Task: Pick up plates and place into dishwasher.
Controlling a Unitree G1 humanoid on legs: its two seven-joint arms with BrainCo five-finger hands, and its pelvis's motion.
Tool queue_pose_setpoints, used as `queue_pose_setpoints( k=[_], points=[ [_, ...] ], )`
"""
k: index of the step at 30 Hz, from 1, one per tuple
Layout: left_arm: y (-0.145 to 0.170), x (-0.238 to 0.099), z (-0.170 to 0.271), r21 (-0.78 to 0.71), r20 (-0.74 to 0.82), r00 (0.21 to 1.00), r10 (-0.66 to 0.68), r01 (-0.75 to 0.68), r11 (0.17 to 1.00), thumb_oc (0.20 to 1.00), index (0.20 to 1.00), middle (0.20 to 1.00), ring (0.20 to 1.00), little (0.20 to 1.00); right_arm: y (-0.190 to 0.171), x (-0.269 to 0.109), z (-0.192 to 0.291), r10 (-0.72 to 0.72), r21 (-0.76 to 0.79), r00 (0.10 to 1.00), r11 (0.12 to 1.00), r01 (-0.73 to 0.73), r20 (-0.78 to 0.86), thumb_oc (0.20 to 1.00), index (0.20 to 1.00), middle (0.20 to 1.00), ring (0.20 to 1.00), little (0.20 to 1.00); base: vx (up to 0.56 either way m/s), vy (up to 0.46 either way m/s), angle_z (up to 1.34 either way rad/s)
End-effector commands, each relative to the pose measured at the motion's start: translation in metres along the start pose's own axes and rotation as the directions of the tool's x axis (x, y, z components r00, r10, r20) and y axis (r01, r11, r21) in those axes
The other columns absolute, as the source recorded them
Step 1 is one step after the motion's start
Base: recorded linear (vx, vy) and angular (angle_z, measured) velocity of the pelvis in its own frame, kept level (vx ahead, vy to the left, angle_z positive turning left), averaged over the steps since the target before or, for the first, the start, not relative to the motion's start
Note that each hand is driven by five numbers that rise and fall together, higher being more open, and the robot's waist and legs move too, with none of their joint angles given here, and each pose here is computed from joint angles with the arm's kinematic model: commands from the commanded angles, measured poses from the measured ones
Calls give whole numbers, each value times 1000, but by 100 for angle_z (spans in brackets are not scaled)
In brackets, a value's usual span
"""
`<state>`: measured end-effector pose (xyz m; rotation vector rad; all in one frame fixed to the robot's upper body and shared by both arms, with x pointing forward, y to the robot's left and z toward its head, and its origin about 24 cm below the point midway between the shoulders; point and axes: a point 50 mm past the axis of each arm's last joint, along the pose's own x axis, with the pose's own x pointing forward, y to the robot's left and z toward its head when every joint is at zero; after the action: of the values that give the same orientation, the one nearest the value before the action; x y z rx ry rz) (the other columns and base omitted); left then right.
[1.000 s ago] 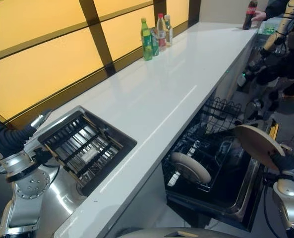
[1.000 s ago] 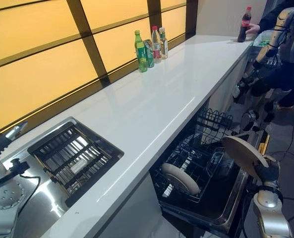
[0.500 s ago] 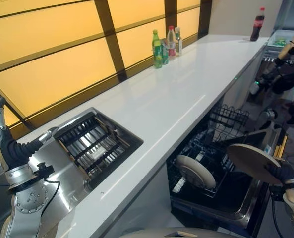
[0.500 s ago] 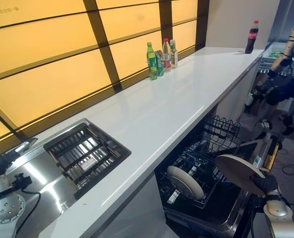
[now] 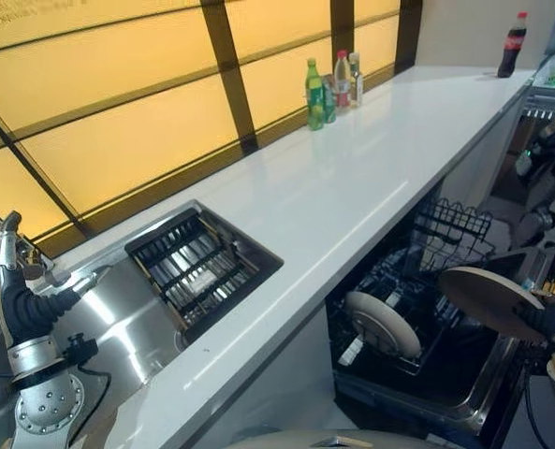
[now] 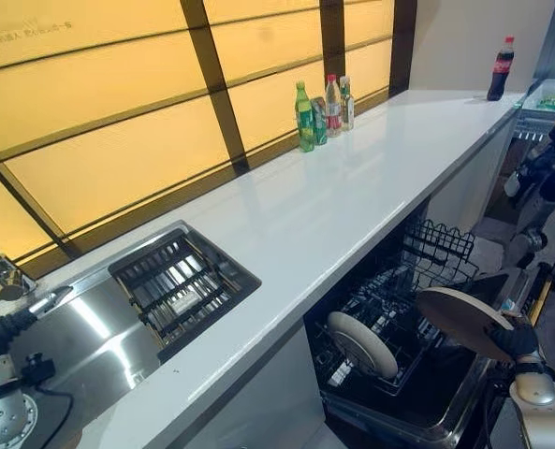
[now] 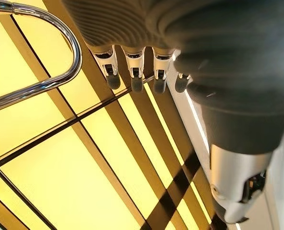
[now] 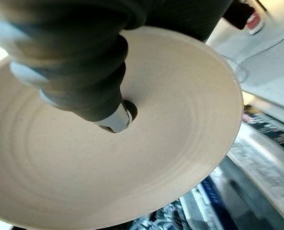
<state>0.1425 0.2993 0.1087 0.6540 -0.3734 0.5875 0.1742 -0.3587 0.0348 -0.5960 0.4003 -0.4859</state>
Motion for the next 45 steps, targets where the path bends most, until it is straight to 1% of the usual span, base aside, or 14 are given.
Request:
queue_pose_setpoints(
  k=[1, 6, 12, 16, 20, 24, 26, 29, 31, 35, 38, 41, 43, 45],
  points=[
    [14, 12, 10, -1, 80, 996, -35, 36, 999, 1000, 1000, 1000, 1000, 1000, -6, 5, 52, -106, 77, 965, 993, 90, 240, 200, 200, 200, 200, 200, -97, -1, 6],
    [7, 35, 14, -35, 91, 996, -18, 21, 999, 1000, 1000, 1000, 1000, 1000, -9, 7, 86, -163, 171, 928, 979, 110, 334, 200, 200, 200, 200, 200, -172, 33, 13],
    [-8, 57, 24, -109, 143, 989, 35, -20, 994, 1000, 1000, 1000, 1000, 1000, 0, 13, 118, -252, 309, 865, 944, 120, 434, 200, 200, 200, 200, 200, -256, -67, 0],
    [-13, 62, 27, -139, 132, 986, 101, -82, 987, 1000, 1000, 1000, 1000, 1000, -3, 2, 142, -333, 417, 780, 903, 102, 530, 200, 200, 200, 200, 200, -100, -263, -26],
    [-24, 72, 36, -188, 151, 980, 133, -104, 977, 1000, 1000, 1000, 1000, 1000, -7, -1, 163, -386, 478, 733, 873, 95, 560, 200, 200, 200, 200, 200, -19, -219, -10],
    [-36, 81, 45, -186, 183, 969, 165, -131, 974, 1000, 1000, 1000, 1000, 1000, -2, 0, 173, -370, 483, 732, 873, 64, 572, 200, 200, 200, 200, 200, 90, -252, 28],
    [-34, 81, 43, -153, 188, 966, 178, -150, 977, 1000, 1000, 1000, 1000, 1000, 5, 1, 165, -339, 482, 763, 875, 41, 550, 200, 200, 200, 200, 200, 240, -363, 9],
    [-26, 73, 37, -118, 164, 968, 192, -174, 978, 1000, 1000, 1000, 1000, 1000, 10, 2, 154, -280, 454, 804, 891, 14, 524, 200, 200, 200, 200, 200, 291, -327, 5],
    [-21, 71, 36, -96, 167, 970, 178, -164, 982, 1000, 1000, 1000, 1000, 1000, 12, 3, 145, -255, 435, 829, 900, 16, 497, 200, 200, 200, 200, 200, 368, -316, -5],
    [-20, 76, 38, -114, 177, 971, 160, -142, 983, 1000, 1000, 1000, 1000, 1000, 13, 9, 136, -291, 428, 842, 900, 80, 454, 200, 200, 200, 200, 200, 111, -266, 15],
    [-27, 85, 49, -152, 230, 955, 188, -155, 976, 1000, 1000, 1000, 1000, 1000, 8, 15, 146, -392, 463, 805, 870, 168, 445, 200, 200, 200, 200, 200, -218, -166, 43],
    [-34, 94, 55, -188, 234, 942, 240, -198, 962, 1000, 1000, 1000, 1000, 1000, -2, 25, 163, -494, 484, 761, 832, 272, 420, 200, 200, 200, 200, 200, -206, -6, 48],
    [-39, 95, 56, -205, 220, 938, 268, -224, 953, 1000, 1000, 1000, 1000, 1000, -8, 29, 167, -532, 480, 742, 817, 321, 409, 200, 200, 200, 200, 200, -111, 116, 14],
    [-45, 90, 54, -218, 197, 937, 289, -246, 944, 1000, 1000, 1000, 1000, 1000, -17, 34, 166, -571, 435, 727, 805, 404, 382, 200, 200, 200, 200, 200, -49, 178, -2]
  ],
)
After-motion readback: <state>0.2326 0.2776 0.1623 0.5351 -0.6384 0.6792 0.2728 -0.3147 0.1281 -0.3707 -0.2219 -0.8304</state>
